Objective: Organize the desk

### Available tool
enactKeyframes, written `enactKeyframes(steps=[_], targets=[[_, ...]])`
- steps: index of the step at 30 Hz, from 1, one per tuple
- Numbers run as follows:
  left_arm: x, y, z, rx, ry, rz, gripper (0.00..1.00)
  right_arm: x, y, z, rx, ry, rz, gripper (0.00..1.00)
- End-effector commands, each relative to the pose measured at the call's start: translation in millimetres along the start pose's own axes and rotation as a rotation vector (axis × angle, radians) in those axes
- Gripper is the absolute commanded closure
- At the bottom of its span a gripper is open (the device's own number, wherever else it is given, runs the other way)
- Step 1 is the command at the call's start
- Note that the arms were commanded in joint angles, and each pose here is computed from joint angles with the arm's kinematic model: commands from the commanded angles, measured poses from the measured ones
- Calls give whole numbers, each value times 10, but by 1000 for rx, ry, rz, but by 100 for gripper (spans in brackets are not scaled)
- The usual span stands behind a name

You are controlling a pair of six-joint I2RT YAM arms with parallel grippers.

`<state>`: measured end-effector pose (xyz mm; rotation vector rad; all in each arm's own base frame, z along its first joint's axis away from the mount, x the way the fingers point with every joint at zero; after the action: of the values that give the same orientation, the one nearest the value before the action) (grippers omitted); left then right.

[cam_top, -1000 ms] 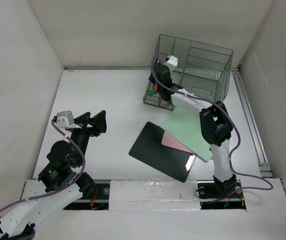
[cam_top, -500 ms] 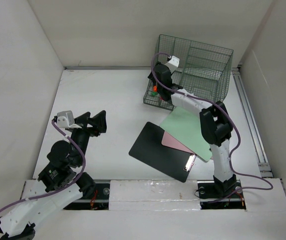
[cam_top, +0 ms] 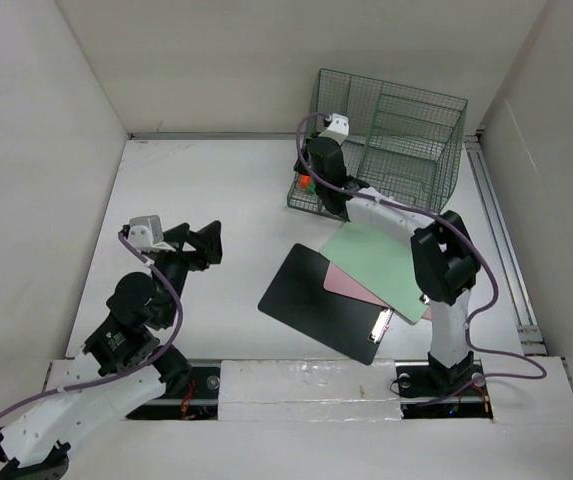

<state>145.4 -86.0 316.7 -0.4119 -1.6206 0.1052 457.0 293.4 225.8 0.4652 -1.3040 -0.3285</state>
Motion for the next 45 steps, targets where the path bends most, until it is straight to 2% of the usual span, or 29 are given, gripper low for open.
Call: enactKeyframes(steps=[1, 2, 6, 11, 12, 14, 15, 16, 18, 19, 21, 22, 25, 30, 34, 43, 45], targets=[[72, -105, -81, -33, -1, -5, 32, 687, 548, 611, 204, -131, 0, 100], [71, -105, -81, -33, 0, -5, 32, 688, 548, 613, 204, -131, 1, 100], [-73, -171, -186, -40, 67, -48, 33, 849, 534, 1062, 226, -163, 35, 100], [-247, -323, -364, -60, 179, -78, 36, 864, 147, 1485, 162, -155, 61, 96], [-416, -356, -422, -62, 266, -118, 36, 842, 75, 1539, 143, -142, 72, 95], [-460, -464, -506, -80, 327, -112, 37, 867, -71, 1625, 101, -147, 80, 86], [-618, -500, -577, -86, 407, -132, 38, 874, -149, 1728, 91, -138, 87, 80], [-667, -542, -602, -100, 442, -127, 38, 917, -221, 1762, 74, -145, 86, 65], [-775, -668, -667, -133, 512, -79, 39, 1021, -356, 1892, 48, -157, 86, 51], [-798, -714, -685, -149, 519, -48, 40, 1062, -391, 1934, 45, -157, 89, 40], [-931, -854, -662, -210, 554, 17, 41, 1137, -491, 2010, 19, -152, 95, 37], [-913, -975, -688, -229, 523, 94, 41, 1214, -498, 2107, 26, -167, 85, 35], [-1112, -1275, -622, -266, 540, 167, 41, 1316, -587, 2257, 32, -174, 70, 35], [-1571, -1785, -571, -337, 600, 134, 41, 1375, -746, 2430, 27, -200, 41, 35], [-1946, -2297, -495, -439, 679, 19, 42, 1415, -1008, 2598, -54, -181, 48, 35], [-2632, -2924, -342, -596, 754, -175, 41, 1750, -1115, 3068, -38, -272, 0, 35], [-2719, -3073, -414, -629, 748, -203, 40, 1776, -1131, 3145, -44, -266, 8, 39]])
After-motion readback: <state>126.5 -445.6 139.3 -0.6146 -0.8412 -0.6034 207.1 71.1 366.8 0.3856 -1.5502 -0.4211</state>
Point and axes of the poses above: each gripper's point midway between its finger pads, its own z axis back along the fingers, its own y axis along the line the jaws close on, x = y × z, the point moved 8 cm from there along z, back along the fingers, and after that the axes turned 5 degrees about -z, right-handed, at the moved point
